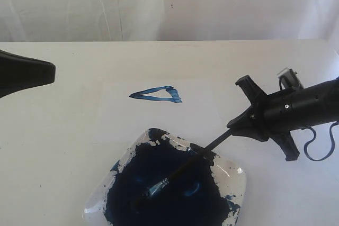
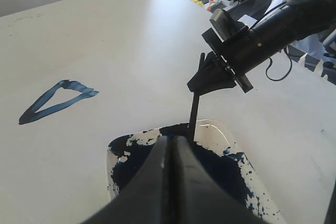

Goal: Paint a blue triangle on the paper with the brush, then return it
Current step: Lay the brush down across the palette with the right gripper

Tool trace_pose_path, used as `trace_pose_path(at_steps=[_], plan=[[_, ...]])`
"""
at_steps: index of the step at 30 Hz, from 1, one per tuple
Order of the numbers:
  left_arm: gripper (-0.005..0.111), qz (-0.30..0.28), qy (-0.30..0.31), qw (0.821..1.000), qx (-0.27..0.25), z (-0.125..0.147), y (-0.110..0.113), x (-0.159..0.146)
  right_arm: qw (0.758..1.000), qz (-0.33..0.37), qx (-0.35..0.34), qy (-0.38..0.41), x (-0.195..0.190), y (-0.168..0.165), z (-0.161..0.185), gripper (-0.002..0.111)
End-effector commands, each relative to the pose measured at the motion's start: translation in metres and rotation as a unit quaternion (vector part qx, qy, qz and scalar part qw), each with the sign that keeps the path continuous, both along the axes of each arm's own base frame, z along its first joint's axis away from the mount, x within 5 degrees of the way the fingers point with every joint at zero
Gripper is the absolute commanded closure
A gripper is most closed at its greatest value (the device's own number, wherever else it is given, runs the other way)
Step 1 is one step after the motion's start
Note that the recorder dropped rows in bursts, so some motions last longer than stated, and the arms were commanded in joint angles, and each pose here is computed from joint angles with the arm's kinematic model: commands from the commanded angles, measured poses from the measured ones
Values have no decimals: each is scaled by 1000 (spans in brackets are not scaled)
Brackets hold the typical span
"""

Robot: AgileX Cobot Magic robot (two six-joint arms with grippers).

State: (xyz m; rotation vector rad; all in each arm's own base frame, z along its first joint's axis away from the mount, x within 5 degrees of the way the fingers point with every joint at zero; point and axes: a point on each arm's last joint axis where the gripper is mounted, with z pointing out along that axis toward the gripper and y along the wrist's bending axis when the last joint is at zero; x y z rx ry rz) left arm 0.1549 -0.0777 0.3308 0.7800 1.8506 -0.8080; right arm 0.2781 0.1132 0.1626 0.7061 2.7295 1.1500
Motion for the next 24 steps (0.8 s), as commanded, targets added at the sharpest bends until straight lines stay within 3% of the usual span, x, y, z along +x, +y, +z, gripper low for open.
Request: trace_pose_path(at_steps=[1,24], plan=[[107,-6,6,1000,-11,0,-2,-3,1000,-11,-9,-9,3,-4,-1,108],[107,-4,5,1000,-8,0,-2,-2,999,-26,-25,-16,5,-7,-4,108]])
